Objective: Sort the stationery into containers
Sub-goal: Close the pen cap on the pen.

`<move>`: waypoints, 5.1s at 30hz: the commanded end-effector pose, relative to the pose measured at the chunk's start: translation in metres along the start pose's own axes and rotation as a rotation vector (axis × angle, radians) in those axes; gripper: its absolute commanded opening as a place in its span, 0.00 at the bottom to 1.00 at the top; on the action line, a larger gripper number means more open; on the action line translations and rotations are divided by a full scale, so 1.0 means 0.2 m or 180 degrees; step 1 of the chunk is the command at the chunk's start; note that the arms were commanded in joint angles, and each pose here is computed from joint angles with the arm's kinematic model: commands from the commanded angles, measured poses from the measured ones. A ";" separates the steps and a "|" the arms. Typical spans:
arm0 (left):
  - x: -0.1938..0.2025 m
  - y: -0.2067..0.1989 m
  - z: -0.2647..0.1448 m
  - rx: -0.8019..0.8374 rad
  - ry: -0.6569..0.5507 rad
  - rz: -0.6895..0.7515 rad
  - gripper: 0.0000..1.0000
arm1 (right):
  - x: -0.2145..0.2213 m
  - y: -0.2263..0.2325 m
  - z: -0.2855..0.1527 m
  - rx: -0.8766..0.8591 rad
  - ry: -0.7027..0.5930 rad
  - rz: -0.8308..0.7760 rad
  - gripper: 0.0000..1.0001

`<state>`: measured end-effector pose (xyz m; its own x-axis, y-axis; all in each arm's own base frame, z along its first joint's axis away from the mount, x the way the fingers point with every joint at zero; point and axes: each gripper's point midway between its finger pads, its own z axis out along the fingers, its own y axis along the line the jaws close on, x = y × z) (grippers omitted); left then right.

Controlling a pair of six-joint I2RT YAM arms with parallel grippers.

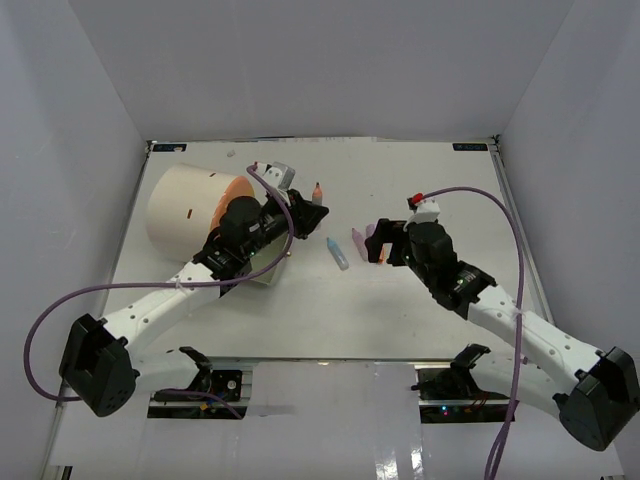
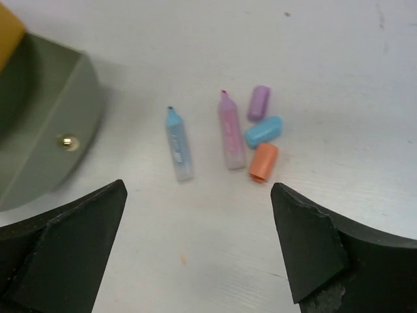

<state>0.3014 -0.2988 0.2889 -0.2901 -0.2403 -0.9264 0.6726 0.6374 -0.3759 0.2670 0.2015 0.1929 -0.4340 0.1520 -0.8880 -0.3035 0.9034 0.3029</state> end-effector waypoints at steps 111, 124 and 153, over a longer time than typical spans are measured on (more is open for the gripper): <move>0.08 -0.01 -0.25 0.0474 -0.0005 0.0549 0.24 | -0.71 0.88 0.02 -0.1057 -0.1280 0.0093 0.08; 0.09 -0.01 -0.24 0.0479 0.0012 0.0545 0.25 | -0.65 0.93 0.03 -0.1177 -0.1194 0.0088 0.08; 0.01 0.00 -0.29 0.0379 -0.0287 0.0489 0.24 | -0.44 0.93 0.04 -0.1196 -0.0925 0.0100 0.08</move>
<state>0.2608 -0.2633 0.2605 -0.1995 -0.1418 -0.9696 0.7804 0.5754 -0.2447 0.2631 0.3609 0.3232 -0.2053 0.3025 -0.9308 -0.6004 0.7122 0.3638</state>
